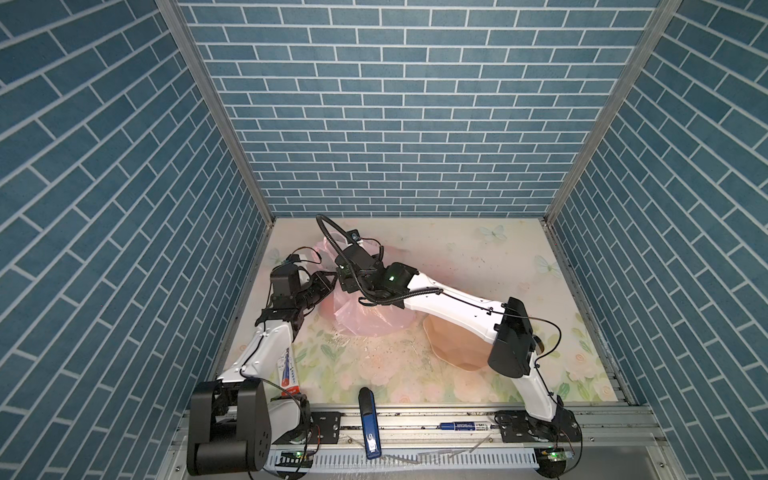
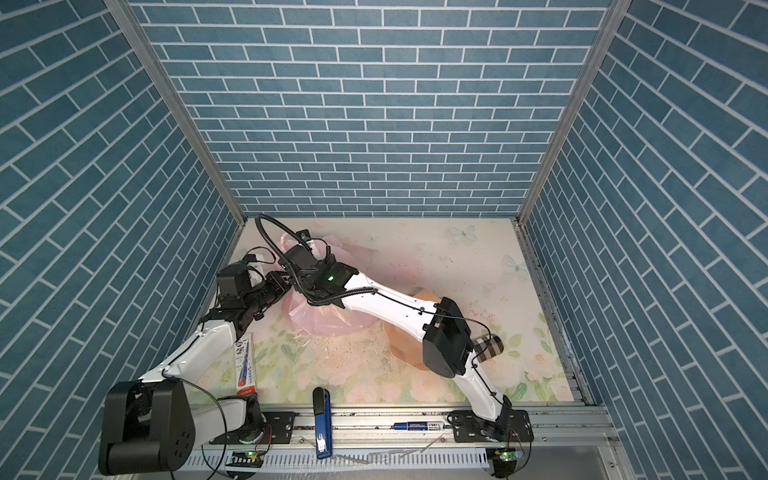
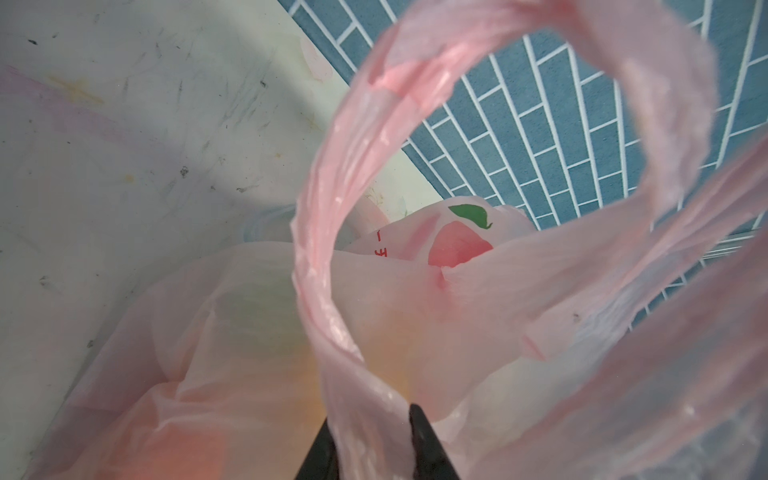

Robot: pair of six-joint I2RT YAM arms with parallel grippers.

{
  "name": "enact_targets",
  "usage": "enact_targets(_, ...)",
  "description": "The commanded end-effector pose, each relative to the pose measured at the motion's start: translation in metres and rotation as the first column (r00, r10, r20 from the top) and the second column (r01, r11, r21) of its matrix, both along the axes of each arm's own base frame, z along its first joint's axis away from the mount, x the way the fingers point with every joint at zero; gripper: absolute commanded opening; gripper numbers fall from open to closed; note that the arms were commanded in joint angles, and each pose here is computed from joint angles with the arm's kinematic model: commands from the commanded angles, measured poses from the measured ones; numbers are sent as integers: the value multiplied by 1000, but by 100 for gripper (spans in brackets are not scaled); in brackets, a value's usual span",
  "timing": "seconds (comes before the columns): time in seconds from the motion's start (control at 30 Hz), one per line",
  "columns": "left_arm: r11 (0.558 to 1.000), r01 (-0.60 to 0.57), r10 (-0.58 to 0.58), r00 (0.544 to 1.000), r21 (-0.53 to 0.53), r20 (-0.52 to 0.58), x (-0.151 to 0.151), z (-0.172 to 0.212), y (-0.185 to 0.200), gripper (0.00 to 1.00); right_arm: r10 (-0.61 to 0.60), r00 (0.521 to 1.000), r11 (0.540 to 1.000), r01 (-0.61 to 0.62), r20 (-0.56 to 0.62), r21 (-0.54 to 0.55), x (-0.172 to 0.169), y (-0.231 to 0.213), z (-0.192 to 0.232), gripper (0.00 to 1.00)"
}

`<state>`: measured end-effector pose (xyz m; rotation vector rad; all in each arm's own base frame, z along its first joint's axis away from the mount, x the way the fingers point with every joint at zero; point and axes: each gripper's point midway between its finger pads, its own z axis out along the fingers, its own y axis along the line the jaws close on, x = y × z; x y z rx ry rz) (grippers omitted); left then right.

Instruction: Take the fake fruits out of the plastic bag

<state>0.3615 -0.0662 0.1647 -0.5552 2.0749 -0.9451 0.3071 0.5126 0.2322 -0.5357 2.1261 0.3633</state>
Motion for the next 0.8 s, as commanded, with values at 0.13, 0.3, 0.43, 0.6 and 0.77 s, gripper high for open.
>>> enact_targets(0.13, 1000, 15, -15, 1000, -17, 21, -1, 0, -2, 27, 16, 1000, 1000, -16, -12, -19, 6, 13, -15, 79)
enact_targets(0.3, 999, 21, -20, 1000, -25, 23, -2, -1, -4, 26, -13, 1000, 1000, 13, -23, -23, 18, 11, -27, 77)
enact_targets(0.43, 999, 19, -19, 1000, -26, 18, -1, -2, -4, 25, -36, 999, 999, 35, -8, -28, 28, 7, -31, 53)
enact_targets(0.6, 1000, 11, -11, 1000, -24, 6, 0, -5, -2, 25, -20, 1000, 1000, 20, 18, 1, 27, 4, -18, 29)
enact_targets(0.77, 1000, 1, -1, 1000, -25, -12, -2, -6, -1, 24, 15, 999, 993, -20, 48, 117, 15, -9, 4, 9)
